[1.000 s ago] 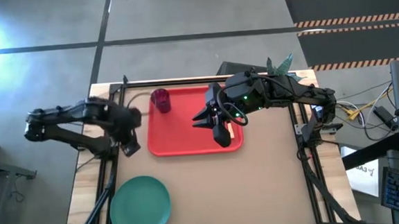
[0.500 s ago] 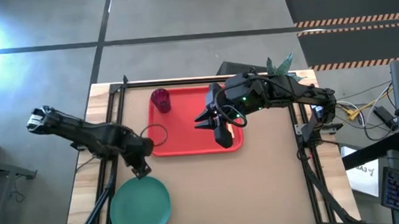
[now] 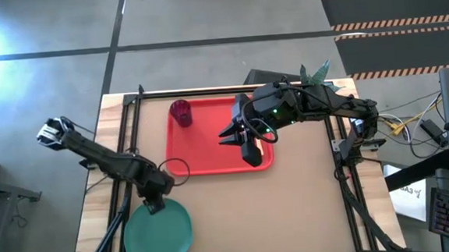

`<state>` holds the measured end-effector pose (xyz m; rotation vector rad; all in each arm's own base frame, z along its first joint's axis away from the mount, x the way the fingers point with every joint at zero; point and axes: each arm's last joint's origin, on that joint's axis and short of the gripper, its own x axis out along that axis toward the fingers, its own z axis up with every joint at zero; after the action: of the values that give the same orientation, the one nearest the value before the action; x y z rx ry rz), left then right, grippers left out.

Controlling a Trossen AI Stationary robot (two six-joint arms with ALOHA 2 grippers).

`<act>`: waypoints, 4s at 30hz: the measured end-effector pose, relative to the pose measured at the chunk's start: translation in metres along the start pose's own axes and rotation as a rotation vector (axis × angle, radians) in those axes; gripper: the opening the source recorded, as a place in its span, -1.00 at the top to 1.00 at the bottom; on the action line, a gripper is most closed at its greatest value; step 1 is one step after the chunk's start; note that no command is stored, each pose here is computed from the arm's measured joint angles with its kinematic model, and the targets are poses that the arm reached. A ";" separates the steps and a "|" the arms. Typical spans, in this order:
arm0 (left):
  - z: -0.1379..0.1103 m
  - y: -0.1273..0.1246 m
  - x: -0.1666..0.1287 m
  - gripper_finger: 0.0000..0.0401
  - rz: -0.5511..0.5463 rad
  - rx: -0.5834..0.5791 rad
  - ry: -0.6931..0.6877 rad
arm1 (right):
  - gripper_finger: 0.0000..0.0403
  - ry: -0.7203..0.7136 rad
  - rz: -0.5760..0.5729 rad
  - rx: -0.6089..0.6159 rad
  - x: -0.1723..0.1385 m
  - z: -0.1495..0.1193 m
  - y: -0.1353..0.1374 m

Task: Pick and place plate/cup/fork/spoon on tray
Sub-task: Put the green plate on the red tray to the bottom right of the violet glass

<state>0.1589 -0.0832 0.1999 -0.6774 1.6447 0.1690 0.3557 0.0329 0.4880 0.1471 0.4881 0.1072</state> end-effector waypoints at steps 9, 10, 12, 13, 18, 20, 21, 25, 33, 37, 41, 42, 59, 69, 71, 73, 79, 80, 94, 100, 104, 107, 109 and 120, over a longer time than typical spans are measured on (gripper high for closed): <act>0.004 -0.002 0.021 0.52 0.005 0.062 -0.027 | 0.59 -0.008 0.001 0.007 0.000 0.001 0.000; 0.004 -0.001 0.023 0.52 0.017 0.060 -0.028 | 0.59 -0.009 0.001 0.007 0.000 0.001 0.000; 0.003 0.004 0.029 0.52 0.031 0.056 -0.023 | 0.59 -0.008 0.001 0.007 0.000 0.001 0.000; 0.003 0.006 0.031 0.52 0.039 0.052 -0.017 | 0.59 -0.008 0.002 0.006 0.000 0.001 0.000; 0.002 0.007 0.032 0.52 0.034 0.023 -0.005 | 0.59 -0.008 0.001 0.007 0.000 0.001 0.000; 0.004 0.001 0.026 0.52 0.011 0.026 -0.016 | 0.59 -0.008 0.001 0.007 0.000 0.001 0.000; 0.004 -0.002 0.023 0.52 -0.003 0.032 -0.025 | 0.59 -0.008 0.001 0.007 0.000 0.001 0.000; 0.007 -0.011 0.010 0.52 -0.025 0.048 -0.091 | 0.59 -0.005 0.000 0.007 0.002 0.000 0.000; 0.008 0.001 0.013 0.52 0.164 0.055 -0.199 | 0.59 -0.002 -0.001 0.007 0.003 0.000 0.000; 0.004 0.012 0.019 0.52 0.241 0.037 -0.151 | 0.59 -0.002 -0.001 0.007 0.003 0.000 0.000; 0.003 0.016 0.027 0.52 0.226 0.034 -0.133 | 0.59 -0.002 -0.001 0.017 0.003 0.000 0.000; 0.004 0.016 0.029 0.52 0.206 0.035 -0.125 | 0.59 -0.002 -0.001 0.018 0.003 0.000 0.000; 0.009 0.009 0.045 0.96 -0.027 0.047 -0.102 | 0.59 -0.003 -0.009 0.014 0.003 0.000 -0.001; 0.029 -0.004 0.004 1.00 -0.047 -0.058 -0.382 | 0.59 -0.003 -0.010 0.008 0.003 0.000 -0.001; 0.035 -0.002 -0.009 1.00 -0.042 -0.117 -0.487 | 0.59 -0.004 -0.010 0.008 0.003 0.000 -0.001; 0.040 0.003 -0.022 1.00 -0.037 -0.181 -0.589 | 0.59 -0.003 -0.010 0.008 0.003 0.000 -0.001; 0.051 0.018 -0.051 1.00 -0.055 -0.291 -0.827 | 0.59 -0.003 -0.010 0.001 0.003 0.000 -0.001; 0.053 0.021 -0.054 1.00 -0.056 -0.308 -0.864 | 0.59 -0.003 -0.010 -0.001 0.003 0.000 -0.001; 0.092 0.050 -0.052 1.00 0.056 -0.459 -0.922 | 0.59 0.006 -0.009 -0.025 0.003 -0.001 -0.001; 0.115 0.059 -0.052 1.00 0.065 -0.422 -0.937 | 0.59 0.007 -0.010 -0.027 0.003 -0.001 -0.001; 0.121 0.069 -0.054 1.00 0.083 -0.424 -0.925 | 0.59 0.020 -0.011 -0.026 0.003 -0.002 -0.001; 0.121 0.076 -0.055 1.00 0.097 -0.438 -0.921 | 0.59 0.037 -0.014 -0.025 0.003 -0.004 -0.001; 0.122 0.079 -0.056 1.00 0.107 -0.441 -0.925 | 0.59 0.047 -0.015 -0.024 0.003 -0.005 -0.001; 0.127 0.100 -0.063 1.00 0.159 -0.448 -0.931 | 0.59 0.051 -0.016 -0.024 0.003 -0.005 -0.001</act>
<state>0.2183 0.0796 0.2072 -0.6509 0.7512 0.8518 0.3555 0.0326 0.4819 0.1173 0.5384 0.1013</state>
